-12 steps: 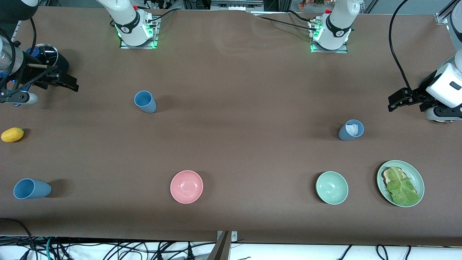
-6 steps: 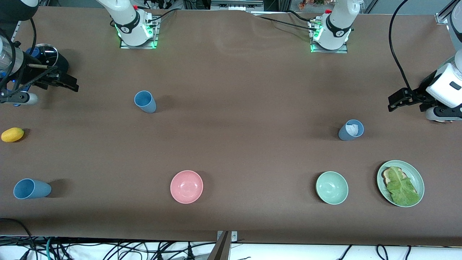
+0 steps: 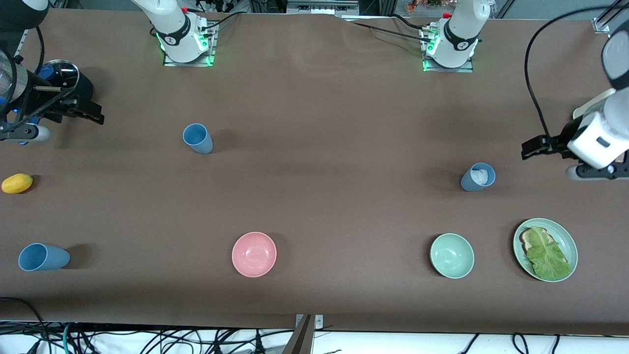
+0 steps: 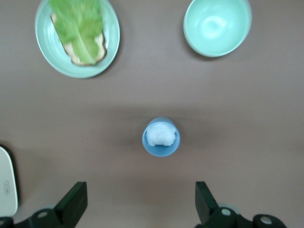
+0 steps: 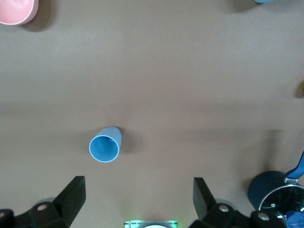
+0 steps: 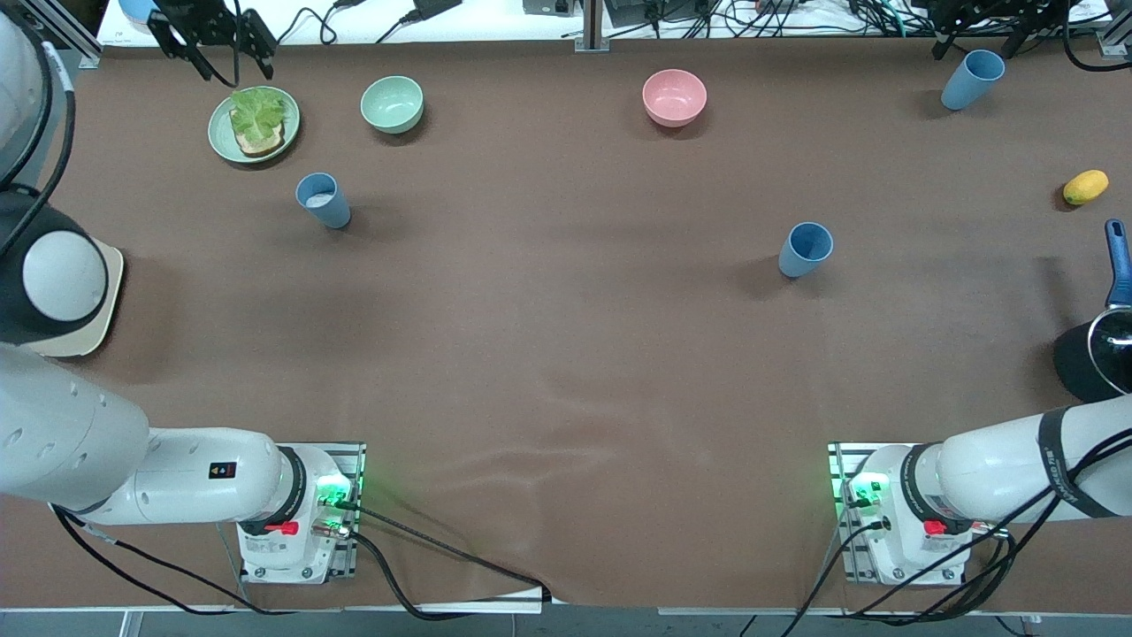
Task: Stack blue cups with both arms
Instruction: 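Grasp the blue cups with the right and left grippers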
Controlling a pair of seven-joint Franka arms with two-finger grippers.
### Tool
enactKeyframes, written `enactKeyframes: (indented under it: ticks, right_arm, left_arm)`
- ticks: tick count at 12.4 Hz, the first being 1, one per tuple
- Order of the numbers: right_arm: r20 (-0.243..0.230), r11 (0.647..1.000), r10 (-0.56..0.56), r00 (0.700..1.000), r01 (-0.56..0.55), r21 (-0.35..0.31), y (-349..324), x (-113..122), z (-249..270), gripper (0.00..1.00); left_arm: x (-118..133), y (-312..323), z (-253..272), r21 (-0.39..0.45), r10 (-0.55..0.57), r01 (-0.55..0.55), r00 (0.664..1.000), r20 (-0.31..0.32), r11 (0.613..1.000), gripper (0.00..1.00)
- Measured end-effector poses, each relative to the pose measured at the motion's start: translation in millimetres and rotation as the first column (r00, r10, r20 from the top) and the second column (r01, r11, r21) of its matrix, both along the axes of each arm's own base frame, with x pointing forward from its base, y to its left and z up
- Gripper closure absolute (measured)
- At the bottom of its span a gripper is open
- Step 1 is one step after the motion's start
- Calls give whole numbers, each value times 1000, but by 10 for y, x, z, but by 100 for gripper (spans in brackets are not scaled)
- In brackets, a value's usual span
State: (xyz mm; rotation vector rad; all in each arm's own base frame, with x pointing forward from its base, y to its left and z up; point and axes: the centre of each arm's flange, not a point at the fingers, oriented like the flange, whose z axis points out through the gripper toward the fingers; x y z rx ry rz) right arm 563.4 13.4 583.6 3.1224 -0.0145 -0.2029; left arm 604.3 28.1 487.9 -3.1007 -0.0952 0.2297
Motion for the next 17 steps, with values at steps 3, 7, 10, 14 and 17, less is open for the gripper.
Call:
enactKeyframes:
  ticks: [3,7,10,14,17]
  right_arm:
    - [-8,1000,3,1000,-3,1,-45,15,-39,0]
    - [-62,1000,15,998,-15,-2,16,126,-330,0]
    - [-121,999,46,992,-46,5,54,112,-519,0]
    - [-125,995,101,987,-100,14,307,72,-1010,0]
    - [-92,991,135,987,-134,16,473,-137,-1597,0]
  left_arm:
    - [101,241,-834,-2,33,-33,997,-65,999,0]
    - [-169,297,-1694,-6,39,-39,999,-24,999,0]
    - [-381,273,-2006,-9,37,-37,999,-37,999,0]
    - [-467,273,-2125,-10,38,-38,999,-36,999,0]
    - [-496,281,-2211,-10,41,-41,998,-38,999,0]
